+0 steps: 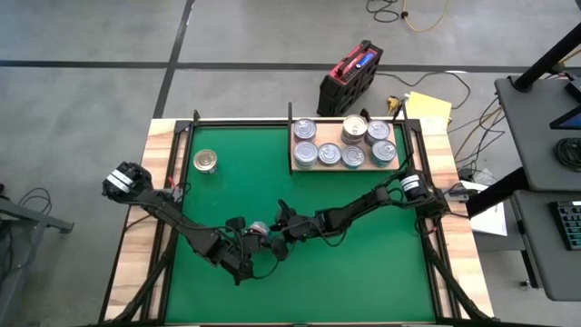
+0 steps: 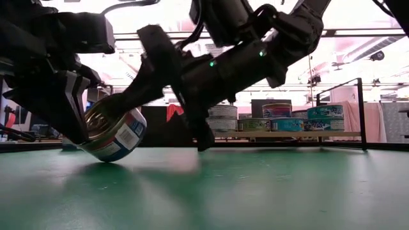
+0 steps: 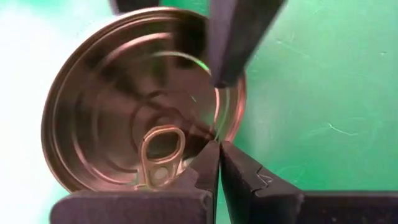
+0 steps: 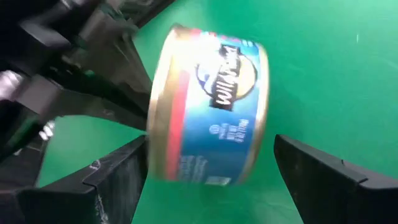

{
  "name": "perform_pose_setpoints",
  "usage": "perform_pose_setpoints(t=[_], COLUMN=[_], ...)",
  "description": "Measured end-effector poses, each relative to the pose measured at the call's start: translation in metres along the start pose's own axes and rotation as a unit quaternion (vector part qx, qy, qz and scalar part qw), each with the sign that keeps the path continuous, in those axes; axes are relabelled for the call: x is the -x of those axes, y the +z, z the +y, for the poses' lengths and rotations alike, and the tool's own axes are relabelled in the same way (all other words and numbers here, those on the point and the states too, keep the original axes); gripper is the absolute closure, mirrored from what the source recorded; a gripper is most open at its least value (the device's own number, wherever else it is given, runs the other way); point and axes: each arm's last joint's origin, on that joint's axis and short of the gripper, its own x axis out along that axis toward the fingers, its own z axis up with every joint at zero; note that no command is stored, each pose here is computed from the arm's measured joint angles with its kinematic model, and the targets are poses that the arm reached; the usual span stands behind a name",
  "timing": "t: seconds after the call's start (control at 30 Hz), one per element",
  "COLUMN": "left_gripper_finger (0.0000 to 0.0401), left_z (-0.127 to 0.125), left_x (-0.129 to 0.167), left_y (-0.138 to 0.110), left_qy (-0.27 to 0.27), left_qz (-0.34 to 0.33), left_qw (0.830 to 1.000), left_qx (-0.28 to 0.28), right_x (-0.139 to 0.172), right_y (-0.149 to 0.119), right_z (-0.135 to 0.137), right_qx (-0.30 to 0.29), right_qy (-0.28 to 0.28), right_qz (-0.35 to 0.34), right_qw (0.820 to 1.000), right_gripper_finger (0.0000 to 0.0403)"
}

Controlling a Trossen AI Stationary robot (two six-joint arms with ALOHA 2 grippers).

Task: Stack canned seafood by type on shelf
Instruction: Stack the blue/pink tuna can on top of the blue/pink tuna can on the shelf

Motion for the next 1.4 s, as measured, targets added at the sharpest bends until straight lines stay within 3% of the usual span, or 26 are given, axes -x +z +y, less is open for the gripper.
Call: perform_pose_setpoints(t=[0.23,0.53,0.73,1.0,1.27,1.4], left_gripper_finger=[0.0401,0.0401,0.0401,0.0401,0.0401,0.0401], left_z=[-0.001,-0.002,-0.003,0.002,0.011,0.011], left_x=[0.0,0.003,0.021,0.058,0.065,0.066], left_y=[0.001,-0.002,-0.002,0.005,0.011,0.014], left_qy=[-0.004,0.001,0.003,0.022,0.113,0.129], left_qz=[-0.005,-0.009,-0.048,-0.149,-0.222,-0.237], left_qw=[1.0,1.0,0.998,0.987,0.967,0.961], left_qx=[0.002,-0.013,-0.035,-0.061,-0.044,-0.068], right_x=[-0.015,-0.011,0.003,0.057,0.119,0.141], right_y=[-0.002,-0.001,0.008,0.024,0.024,0.019], right_z=[0.001,0.001,0.006,0.017,0.009,-0.001], right_qx=[0.008,0.006,0.02,0.059,0.039,0.024], right_qy=[0.005,-0.021,-0.046,-0.086,-0.033,0.01], right_qz=[-0.001,0.026,0.056,0.1,0.037,-0.019], right_qw=[1.0,0.999,0.997,0.99,0.998,0.999], right_gripper_finger=[0.01,0.0222,0.0222,0.0222,0.0222,0.0222])
